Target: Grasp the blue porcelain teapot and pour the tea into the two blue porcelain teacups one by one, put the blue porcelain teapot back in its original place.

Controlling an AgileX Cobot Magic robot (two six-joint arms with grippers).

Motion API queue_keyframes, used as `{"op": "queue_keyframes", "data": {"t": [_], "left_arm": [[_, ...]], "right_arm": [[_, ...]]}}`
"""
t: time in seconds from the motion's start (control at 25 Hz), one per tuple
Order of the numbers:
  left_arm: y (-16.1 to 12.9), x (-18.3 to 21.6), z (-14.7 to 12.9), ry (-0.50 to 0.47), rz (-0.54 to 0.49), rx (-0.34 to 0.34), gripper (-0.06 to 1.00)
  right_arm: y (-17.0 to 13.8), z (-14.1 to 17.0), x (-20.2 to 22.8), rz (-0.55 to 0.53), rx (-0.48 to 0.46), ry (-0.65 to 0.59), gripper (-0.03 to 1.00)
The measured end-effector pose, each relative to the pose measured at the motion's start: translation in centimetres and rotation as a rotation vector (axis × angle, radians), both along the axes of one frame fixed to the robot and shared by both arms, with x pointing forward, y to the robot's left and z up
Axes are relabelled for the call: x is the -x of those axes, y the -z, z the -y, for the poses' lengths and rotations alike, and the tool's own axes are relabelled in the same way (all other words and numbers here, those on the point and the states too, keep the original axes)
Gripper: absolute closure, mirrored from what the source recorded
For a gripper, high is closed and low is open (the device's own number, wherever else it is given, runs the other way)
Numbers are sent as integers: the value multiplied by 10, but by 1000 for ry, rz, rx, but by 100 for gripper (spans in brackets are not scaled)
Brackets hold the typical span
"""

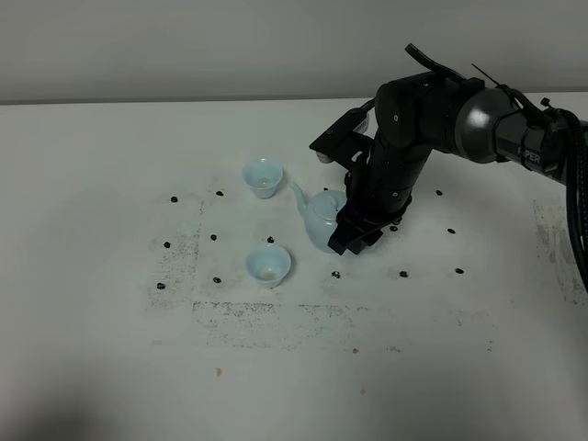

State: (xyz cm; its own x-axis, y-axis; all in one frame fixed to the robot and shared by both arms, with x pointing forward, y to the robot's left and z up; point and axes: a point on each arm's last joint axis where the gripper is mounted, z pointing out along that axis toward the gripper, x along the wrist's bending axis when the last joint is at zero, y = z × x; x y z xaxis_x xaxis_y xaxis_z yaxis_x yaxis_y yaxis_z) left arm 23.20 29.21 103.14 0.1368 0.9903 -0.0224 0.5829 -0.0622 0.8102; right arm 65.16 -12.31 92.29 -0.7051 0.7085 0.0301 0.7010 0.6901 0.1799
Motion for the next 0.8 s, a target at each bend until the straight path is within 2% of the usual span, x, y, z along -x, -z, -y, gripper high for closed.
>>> {"op": "queue_keyframes", "data": {"t": [0.32,0.64,0.8], "left_arm": [[0,0,0,0,0,0,38],[0,0,0,0,0,0,38],[0,0,0,1,0,-1,38]], "right_arm": [[0,-1,1,-10,-13,7,65],[0,-2,1,-21,-40,21,88],[-1,-2,1,-21,-43,23,88]]}}
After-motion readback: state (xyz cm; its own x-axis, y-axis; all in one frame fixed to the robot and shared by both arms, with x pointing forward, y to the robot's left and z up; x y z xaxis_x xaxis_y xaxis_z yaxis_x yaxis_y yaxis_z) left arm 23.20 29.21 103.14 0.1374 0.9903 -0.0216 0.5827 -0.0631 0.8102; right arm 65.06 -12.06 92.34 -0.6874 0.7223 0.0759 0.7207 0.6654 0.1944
